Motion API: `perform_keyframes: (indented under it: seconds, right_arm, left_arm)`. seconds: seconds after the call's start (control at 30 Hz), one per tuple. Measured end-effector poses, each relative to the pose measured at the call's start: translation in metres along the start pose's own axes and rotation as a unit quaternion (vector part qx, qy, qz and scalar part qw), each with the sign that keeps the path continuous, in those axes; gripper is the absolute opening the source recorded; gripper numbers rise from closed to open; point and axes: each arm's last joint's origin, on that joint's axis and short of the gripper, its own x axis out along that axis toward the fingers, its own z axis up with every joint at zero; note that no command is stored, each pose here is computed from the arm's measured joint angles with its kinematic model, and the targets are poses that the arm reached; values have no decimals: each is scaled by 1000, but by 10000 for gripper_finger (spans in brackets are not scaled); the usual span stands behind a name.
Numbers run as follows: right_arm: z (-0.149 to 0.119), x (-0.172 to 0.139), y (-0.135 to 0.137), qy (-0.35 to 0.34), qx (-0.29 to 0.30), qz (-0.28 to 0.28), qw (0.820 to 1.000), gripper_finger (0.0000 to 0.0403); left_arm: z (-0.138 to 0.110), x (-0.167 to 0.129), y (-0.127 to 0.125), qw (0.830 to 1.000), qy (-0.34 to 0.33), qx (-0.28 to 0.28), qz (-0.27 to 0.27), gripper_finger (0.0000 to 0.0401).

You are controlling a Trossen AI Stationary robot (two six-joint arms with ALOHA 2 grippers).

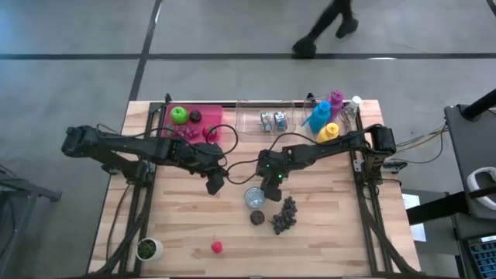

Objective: Pick & Place Food Item
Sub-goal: Put the blue tuna can into the left transparent bin

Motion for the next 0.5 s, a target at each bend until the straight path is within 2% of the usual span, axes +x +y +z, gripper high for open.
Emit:
perform_keyframes:
  seconds: [0.5]
  right_arm:
    - [-1, 0, -2, 6, 7, -9, 1000, 9]
  left_arm:
    - [0, 0, 0, 1000, 0, 0, 0, 3]
